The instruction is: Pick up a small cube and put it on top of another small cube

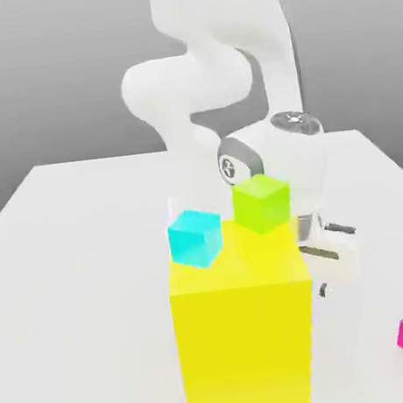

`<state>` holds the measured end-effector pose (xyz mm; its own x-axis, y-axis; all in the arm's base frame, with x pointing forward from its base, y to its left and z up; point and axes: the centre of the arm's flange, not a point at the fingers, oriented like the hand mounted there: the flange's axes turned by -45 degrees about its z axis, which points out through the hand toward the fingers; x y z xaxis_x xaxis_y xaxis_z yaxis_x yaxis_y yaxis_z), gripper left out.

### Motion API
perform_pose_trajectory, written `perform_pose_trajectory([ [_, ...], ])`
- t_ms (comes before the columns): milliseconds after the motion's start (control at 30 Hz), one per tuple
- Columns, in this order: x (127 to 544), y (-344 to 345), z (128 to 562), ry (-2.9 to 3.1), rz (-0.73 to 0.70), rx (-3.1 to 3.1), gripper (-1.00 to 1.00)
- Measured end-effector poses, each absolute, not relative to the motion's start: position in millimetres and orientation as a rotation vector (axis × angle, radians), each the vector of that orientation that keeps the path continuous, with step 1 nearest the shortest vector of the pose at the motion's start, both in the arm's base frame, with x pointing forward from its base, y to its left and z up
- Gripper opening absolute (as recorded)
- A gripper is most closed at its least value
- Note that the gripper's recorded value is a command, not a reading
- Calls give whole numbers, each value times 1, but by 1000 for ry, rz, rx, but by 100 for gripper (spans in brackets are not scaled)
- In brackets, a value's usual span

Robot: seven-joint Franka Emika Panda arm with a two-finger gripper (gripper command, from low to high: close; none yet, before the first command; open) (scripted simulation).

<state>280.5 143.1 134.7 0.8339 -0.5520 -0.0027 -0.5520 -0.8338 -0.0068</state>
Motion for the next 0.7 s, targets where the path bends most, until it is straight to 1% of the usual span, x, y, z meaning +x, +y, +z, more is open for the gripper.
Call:
perform_pose_trajectory([
  [33, 279, 143, 130, 905, 2, -3003, 0],
  [67, 278, 142, 127, 907, 1, -3005, -100],
  [300, 278, 142, 126, 906, -2, -3004, -100],
  [533, 284, 144, 155, 898, -1, -2997, -100],
  [700, 282, 146, 176, 888, 0, -3004, -100],
])
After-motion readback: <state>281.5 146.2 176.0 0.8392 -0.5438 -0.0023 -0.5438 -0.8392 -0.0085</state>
